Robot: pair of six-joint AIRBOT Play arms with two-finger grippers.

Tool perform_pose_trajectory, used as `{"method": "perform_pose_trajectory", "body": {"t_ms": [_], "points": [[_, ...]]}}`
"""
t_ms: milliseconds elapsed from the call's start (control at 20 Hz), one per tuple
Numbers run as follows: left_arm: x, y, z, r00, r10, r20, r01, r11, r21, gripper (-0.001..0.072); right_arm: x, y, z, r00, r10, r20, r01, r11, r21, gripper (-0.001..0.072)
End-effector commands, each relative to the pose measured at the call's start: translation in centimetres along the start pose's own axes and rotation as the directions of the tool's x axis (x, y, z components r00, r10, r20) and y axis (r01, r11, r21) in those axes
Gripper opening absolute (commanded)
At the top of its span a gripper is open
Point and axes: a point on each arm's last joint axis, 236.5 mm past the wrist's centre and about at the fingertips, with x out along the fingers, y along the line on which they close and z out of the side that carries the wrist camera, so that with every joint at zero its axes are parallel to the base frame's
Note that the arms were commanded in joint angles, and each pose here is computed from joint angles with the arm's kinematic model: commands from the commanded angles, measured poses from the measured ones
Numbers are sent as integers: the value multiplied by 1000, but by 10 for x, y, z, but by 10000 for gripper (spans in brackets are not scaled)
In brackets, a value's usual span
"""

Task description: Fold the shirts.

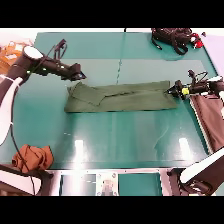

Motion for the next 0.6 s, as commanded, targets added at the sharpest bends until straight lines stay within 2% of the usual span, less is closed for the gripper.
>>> {"method": "perform_pose_trajectory", "body": {"t_ms": [0,250,550], "points": [[29,-27,7,999,0,48,-3,998,59,28,-10,20,-2,999,28,-30,-29,999,-44,14],[123,-72,-30,999,-46,-5,46,994,97,28,-96,121,-19,998,50,28,-42,975,-220,14],[226,-131,-91,987,-131,-90,139,986,95,28,-173,278,-108,963,269,9,-239,872,-428,15]]}}
